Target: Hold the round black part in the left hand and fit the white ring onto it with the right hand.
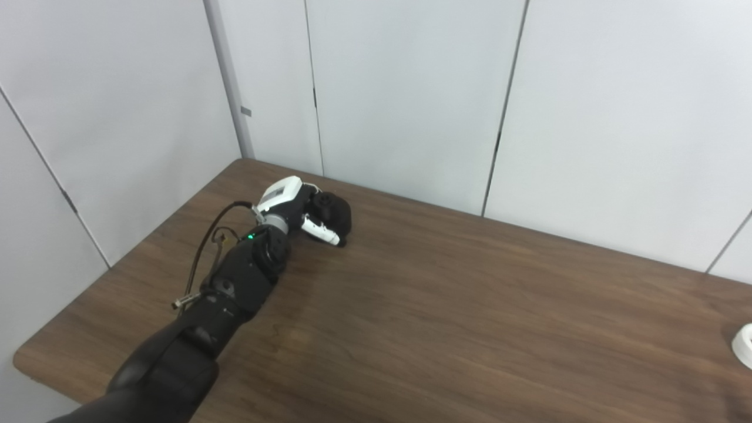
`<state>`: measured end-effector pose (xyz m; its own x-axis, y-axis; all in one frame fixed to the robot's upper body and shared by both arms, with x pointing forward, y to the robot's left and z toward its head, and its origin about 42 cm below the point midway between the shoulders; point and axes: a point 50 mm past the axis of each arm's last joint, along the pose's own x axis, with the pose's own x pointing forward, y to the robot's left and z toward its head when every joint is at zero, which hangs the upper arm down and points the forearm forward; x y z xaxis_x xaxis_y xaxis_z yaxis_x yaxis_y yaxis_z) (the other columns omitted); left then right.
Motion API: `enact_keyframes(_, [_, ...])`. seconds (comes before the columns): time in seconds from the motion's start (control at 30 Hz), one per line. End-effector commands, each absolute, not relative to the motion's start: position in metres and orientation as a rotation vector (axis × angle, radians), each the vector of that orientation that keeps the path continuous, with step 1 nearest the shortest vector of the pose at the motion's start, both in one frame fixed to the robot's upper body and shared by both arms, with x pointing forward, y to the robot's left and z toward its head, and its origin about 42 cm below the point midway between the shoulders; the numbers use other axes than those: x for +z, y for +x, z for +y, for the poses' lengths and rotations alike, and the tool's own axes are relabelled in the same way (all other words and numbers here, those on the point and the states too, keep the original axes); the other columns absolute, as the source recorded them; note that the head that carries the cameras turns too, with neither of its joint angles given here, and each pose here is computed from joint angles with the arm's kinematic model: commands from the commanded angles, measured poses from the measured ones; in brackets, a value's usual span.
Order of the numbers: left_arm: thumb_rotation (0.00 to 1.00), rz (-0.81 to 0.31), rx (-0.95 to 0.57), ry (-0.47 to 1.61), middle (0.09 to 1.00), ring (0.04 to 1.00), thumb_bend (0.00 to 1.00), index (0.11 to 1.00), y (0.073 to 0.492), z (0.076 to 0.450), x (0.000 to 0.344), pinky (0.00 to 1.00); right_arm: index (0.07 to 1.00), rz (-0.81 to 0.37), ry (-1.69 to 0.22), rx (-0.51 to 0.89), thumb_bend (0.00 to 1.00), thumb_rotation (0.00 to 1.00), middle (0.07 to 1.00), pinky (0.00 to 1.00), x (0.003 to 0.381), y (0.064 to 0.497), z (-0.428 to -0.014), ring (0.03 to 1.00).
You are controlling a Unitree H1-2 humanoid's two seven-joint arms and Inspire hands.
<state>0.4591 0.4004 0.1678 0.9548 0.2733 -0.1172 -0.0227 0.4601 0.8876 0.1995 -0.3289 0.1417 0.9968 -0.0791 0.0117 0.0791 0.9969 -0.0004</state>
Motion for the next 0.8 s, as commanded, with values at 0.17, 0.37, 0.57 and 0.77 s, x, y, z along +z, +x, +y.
enact_keyframes(0.17, [0.06,0.156,0.195,1.095,0.8,0.931,0.52,0.48,0.465,0.403,0.192,1.0,0.972,-0.08,-0.013,-0.074,0.67,1.0,0.995,1.0,0.158,0.206,-0.323,1.0])
enact_keyframes(0.37, [0.06,0.188,0.124,1.079,0.799,0.911,0.53,0.481,0.458,0.401,0.19,1.0,0.994,-0.077,-0.007,-0.066,0.66,1.0,1.0,1.0,0.163,0.208,-0.313,1.0])
enact_keyframes(0.57, [0.06,0.213,-0.007,1.08,0.812,0.947,0.53,0.481,0.447,0.381,0.202,1.0,1.0,-0.09,0.035,-0.031,0.63,1.0,1.0,1.0,0.164,0.215,-0.313,1.0])
enact_keyframes(0.77, [0.06,0.144,-0.116,1.129,0.818,0.948,0.53,0.481,0.438,0.353,0.218,1.0,1.0,-0.073,0.024,-0.06,0.62,1.0,1.0,1.0,0.164,0.218,-0.314,1.0])
